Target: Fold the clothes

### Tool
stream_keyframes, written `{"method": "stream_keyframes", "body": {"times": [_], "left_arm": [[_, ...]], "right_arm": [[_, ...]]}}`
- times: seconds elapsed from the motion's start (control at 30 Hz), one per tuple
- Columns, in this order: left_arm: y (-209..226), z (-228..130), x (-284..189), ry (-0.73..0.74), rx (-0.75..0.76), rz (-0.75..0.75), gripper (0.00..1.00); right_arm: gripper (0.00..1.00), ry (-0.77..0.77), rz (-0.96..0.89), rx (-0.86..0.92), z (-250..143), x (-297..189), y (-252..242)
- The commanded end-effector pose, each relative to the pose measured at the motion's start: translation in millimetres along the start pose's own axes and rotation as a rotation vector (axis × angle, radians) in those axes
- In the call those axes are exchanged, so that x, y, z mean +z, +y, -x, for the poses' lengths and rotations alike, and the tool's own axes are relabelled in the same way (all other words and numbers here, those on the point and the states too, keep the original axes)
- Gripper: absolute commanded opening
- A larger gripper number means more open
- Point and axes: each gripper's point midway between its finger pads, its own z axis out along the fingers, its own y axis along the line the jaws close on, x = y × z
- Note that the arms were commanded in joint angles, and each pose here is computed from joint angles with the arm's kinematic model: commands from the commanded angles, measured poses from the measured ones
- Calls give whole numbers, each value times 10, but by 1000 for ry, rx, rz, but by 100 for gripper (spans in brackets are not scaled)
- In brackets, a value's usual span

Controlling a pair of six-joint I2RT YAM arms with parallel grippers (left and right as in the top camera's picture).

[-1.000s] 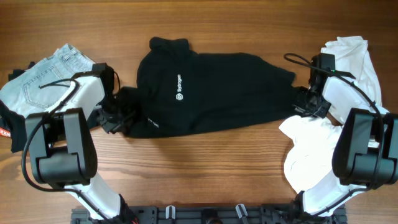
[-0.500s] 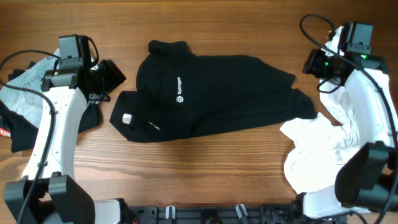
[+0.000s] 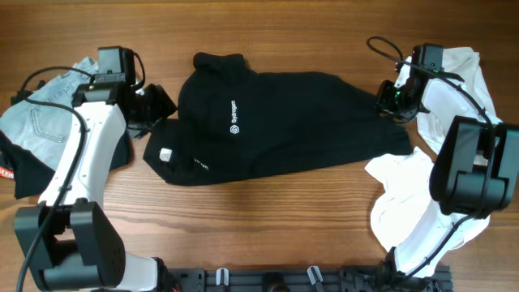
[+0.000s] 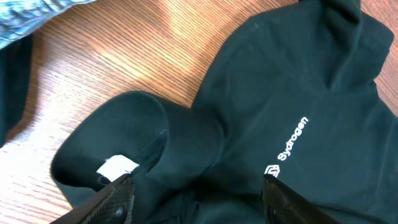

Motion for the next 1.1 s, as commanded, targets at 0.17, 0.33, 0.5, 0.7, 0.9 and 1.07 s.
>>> {"method": "stream_keyframes", "body": {"times": [0.17, 0.33, 0.5, 0.7, 0.9, 1.07], "left_arm": [[-20, -47, 59, 19, 12, -1, 65], [-27, -37, 59, 15, 13, -4, 65], [-168, 88, 57, -40, 73, -55, 67], [-723, 412, 101, -199, 258, -204, 62], [-1190, 707, 487, -190, 345, -229, 64], [-1486, 840, 996, -156, 368, -248, 64]], "right_arm": [[4, -205, 6, 87, 700, -322, 76], [5, -308, 33, 58, 1069, -596, 220], [5, -255, 15, 41, 931, -536, 179], [5, -163, -9, 48, 708, -487, 131], [5, -110, -22, 37, 577, -470, 101], [6, -93, -28, 17, 535, -466, 92]]}}
